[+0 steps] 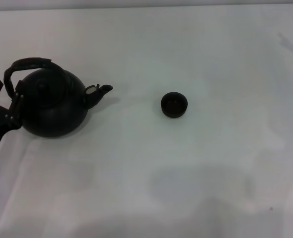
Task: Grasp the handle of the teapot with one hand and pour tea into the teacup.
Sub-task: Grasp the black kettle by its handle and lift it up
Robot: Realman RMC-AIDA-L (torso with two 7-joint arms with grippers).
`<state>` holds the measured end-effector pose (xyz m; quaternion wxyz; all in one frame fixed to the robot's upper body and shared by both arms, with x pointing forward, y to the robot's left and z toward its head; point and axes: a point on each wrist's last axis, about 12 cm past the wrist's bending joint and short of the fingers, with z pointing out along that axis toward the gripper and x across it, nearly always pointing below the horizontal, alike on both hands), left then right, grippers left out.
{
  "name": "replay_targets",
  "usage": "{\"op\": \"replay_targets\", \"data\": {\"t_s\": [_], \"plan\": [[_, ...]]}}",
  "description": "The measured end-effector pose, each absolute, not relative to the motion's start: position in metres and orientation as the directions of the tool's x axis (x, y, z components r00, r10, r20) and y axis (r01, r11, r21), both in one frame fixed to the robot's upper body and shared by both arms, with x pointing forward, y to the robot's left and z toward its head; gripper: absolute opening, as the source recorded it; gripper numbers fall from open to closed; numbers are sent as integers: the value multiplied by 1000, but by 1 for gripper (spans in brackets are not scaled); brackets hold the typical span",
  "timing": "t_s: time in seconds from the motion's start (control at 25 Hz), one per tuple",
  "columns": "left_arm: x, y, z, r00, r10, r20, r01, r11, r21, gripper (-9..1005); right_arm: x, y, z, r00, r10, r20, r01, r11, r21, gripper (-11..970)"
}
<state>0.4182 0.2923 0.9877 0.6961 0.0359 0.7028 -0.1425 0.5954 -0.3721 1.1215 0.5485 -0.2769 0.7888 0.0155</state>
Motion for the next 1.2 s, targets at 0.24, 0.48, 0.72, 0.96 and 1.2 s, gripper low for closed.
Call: {"op": "replay_targets", "data": {"t_s": [0.24,0.48,0.72,0.96,1.2], "plan": [[416,293,986,-35,-173,-984,218,960,-177,538,595,-373,1119,-254,-420,-871,-448,850,-279,850],[417,293,987,-33,-177,-984,211,961,-180,536,595,-374,1118,-257,-417,-872,-444,852,-277,849],[422,292,988,-35,-179,-983,219,958,-183,368,593,-374,1116,-263,-417,-870,-446,852,-273,849],[427,289,988,-47,-200,-979,228,952,-205,168,593,-374,1114,-268,-414,-870,-448,853,-268,850],[429,289,988,-49,-205,-978,221,952,-211,134,592,-373,1113,-272,-412,-870,-452,852,-262,849]]}}
